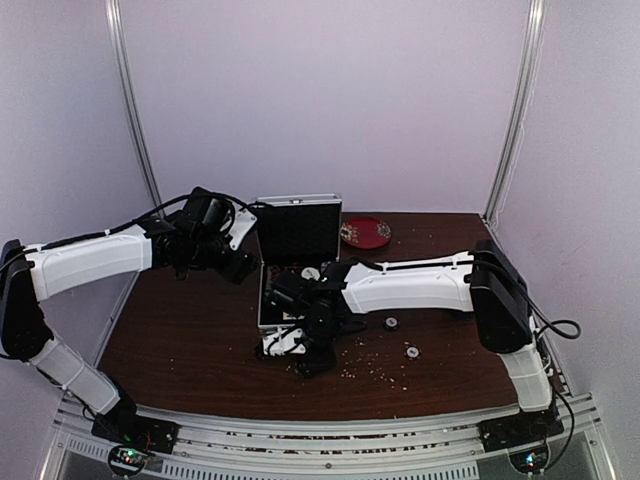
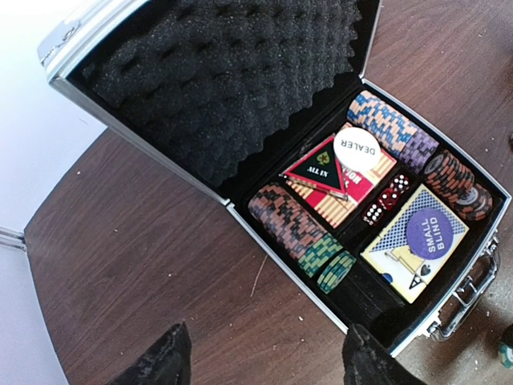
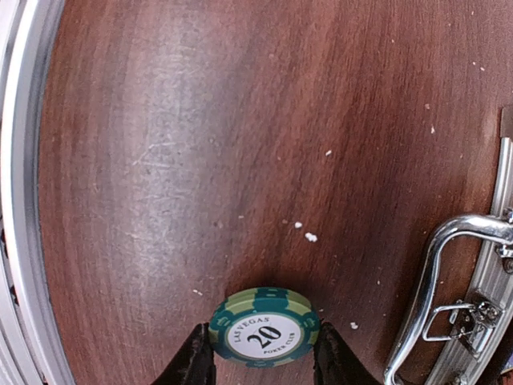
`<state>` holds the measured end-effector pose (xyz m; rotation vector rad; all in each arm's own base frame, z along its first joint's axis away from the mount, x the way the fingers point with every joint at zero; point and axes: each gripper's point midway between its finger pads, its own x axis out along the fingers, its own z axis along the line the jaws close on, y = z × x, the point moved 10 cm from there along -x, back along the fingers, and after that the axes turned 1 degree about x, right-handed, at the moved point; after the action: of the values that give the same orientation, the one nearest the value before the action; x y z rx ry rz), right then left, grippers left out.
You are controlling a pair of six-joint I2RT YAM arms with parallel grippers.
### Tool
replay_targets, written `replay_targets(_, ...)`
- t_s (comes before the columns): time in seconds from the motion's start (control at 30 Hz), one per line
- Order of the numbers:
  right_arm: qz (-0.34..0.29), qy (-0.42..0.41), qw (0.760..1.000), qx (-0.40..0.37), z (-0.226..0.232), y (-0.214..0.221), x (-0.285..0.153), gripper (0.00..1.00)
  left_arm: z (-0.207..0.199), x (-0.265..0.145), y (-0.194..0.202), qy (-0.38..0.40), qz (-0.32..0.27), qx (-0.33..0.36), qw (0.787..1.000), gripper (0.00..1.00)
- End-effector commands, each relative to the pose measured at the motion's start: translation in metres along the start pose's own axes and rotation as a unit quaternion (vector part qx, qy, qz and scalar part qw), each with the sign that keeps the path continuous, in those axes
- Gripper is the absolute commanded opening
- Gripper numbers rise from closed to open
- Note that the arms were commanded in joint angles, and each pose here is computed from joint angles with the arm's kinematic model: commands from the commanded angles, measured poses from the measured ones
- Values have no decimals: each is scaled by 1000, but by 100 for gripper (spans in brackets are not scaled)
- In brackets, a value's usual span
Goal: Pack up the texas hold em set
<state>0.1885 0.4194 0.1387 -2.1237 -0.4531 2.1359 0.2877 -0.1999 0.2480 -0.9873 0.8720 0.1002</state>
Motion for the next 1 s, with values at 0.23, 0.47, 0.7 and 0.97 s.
replay_targets(0.23, 9, -12, 1000, 19, -2, -3, 10, 37, 7, -9, -6, -15, -31, -7, 999, 67)
replay_targets(0.47, 12, -15, 1000, 14, 2, 2, -1, 46, 6, -6, -5, -13, -26, -7, 1000, 67)
replay_targets(0.7, -19, -12, 999, 36, 4, 44, -47, 51, 0, -1, -4, 17, -16, 2, 1000, 69)
replay_targets(0.97, -100, 35, 980, 167, -25, 143, -101, 51, -66, -11, -3, 125, 45, 50, 990, 63)
